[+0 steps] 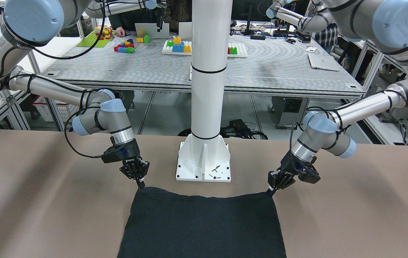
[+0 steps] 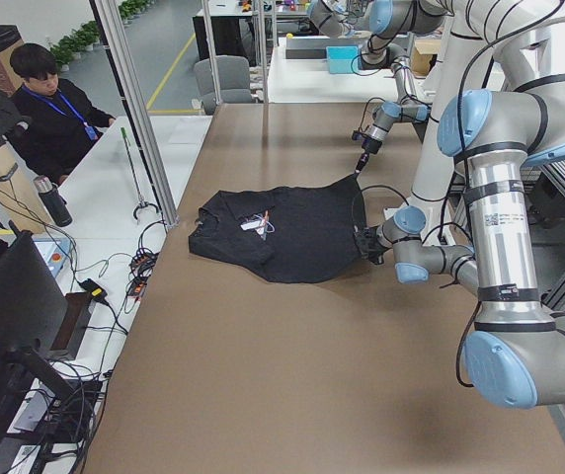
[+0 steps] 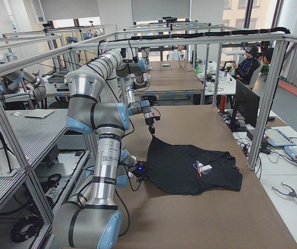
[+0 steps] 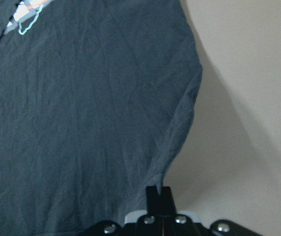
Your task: Fold clothes
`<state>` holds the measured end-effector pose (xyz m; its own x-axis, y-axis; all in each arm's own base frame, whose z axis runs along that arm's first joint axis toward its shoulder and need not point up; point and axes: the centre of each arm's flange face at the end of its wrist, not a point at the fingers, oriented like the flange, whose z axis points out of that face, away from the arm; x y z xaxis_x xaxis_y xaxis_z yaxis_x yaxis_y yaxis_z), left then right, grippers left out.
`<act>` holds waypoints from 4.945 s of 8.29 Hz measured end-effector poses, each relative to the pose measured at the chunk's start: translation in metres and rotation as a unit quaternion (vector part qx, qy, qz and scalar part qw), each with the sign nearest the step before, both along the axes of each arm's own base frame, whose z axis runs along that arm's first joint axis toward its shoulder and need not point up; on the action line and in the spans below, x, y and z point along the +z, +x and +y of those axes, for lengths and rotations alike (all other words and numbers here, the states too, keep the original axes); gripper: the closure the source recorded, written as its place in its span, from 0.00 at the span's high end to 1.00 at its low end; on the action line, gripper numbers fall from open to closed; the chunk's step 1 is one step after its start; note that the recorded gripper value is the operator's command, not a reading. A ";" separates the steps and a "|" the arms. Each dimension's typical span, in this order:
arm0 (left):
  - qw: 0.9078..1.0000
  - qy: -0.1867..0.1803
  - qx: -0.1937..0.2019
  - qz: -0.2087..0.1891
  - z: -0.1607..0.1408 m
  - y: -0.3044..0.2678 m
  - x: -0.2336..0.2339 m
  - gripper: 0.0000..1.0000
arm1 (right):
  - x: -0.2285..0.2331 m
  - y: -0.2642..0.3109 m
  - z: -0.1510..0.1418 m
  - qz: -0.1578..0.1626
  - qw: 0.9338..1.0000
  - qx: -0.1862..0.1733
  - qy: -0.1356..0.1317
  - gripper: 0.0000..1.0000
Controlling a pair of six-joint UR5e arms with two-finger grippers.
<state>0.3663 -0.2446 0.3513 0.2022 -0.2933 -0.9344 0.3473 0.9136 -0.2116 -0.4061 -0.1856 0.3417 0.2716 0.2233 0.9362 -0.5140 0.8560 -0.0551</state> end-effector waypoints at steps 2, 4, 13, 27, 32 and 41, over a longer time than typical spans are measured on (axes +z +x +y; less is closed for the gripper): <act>1.000 -0.012 0.026 -0.005 -0.051 -0.045 -0.043 0.00 | -0.036 0.033 -0.025 -0.009 0.999 -0.025 0.020 0.00; 0.997 -0.023 0.080 0.003 -0.081 -0.080 -0.077 0.00 | -0.057 0.072 -0.047 -0.001 0.995 -0.099 0.006 0.00; 0.981 -0.009 0.194 0.027 -0.047 -0.116 -0.094 0.00 | -0.089 0.138 -0.019 -0.018 0.960 -0.274 -0.055 0.00; 0.992 0.009 -0.032 -0.120 -0.316 -0.001 -0.033 0.95 | -0.009 0.038 -0.275 0.112 0.986 -0.104 -0.063 0.83; 0.981 0.106 0.034 -0.157 -0.322 -0.008 -0.016 0.95 | -0.027 0.026 -0.292 0.122 0.986 -0.116 -0.022 0.94; 0.970 0.162 0.161 -0.081 -0.173 0.004 0.086 0.84 | -0.036 0.032 -0.285 0.119 0.985 -0.122 0.002 0.94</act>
